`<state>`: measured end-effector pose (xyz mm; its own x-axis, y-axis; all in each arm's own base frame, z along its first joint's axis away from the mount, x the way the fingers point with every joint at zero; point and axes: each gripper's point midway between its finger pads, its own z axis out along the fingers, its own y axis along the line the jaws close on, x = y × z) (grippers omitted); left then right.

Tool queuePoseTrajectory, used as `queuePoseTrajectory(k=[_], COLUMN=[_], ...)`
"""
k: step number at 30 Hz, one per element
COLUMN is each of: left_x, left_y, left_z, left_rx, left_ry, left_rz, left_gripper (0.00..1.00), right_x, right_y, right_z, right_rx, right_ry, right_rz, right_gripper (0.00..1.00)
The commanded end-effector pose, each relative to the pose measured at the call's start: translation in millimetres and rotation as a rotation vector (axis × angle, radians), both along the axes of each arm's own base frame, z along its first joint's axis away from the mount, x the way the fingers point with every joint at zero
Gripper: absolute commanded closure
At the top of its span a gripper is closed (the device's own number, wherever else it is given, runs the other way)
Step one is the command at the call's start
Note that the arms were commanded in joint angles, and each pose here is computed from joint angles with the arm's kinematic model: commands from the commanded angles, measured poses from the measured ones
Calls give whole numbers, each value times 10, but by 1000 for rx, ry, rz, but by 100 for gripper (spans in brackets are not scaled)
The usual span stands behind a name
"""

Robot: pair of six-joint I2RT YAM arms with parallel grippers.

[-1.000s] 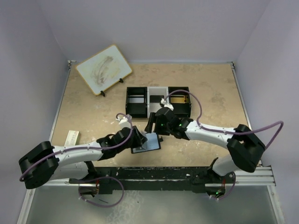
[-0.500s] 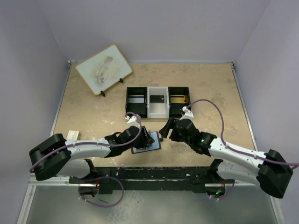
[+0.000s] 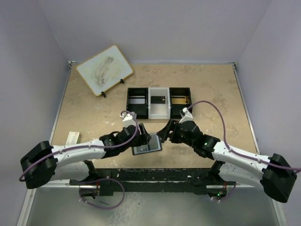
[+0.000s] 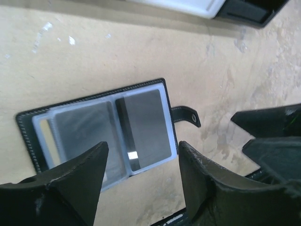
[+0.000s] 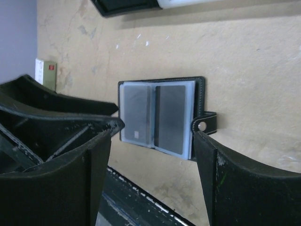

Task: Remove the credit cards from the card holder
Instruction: Adjust the card holder at the center of the board.

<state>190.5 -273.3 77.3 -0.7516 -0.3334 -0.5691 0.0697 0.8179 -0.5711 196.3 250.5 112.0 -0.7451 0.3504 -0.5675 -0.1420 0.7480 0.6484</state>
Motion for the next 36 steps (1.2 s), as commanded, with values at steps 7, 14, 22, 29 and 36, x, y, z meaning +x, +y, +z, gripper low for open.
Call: queuePoseTrajectory(k=[7, 14, 22, 29, 36], left_x=[592, 664, 536, 342, 86], left_y=[402, 186, 194, 244, 126], left_z=[158, -47, -355, -422, -446], left_rx=[238, 289, 310, 277, 140], left_ry=[-47, -24, 46, 87, 111], left_rz=[58, -88, -131, -160, -173], left_gripper=[36, 36, 36, 40, 44], right_x=[-402, -662, -575, -267, 4], right_y=[431, 615, 572, 319, 235], right_z=[-208, -441, -867, -1019, -932], right_rx=[238, 257, 183, 149, 119], right_ry=[155, 264, 420, 437, 366], right_rz=[136, 189, 63, -64, -27], right_gripper=[38, 43, 44, 45, 45])
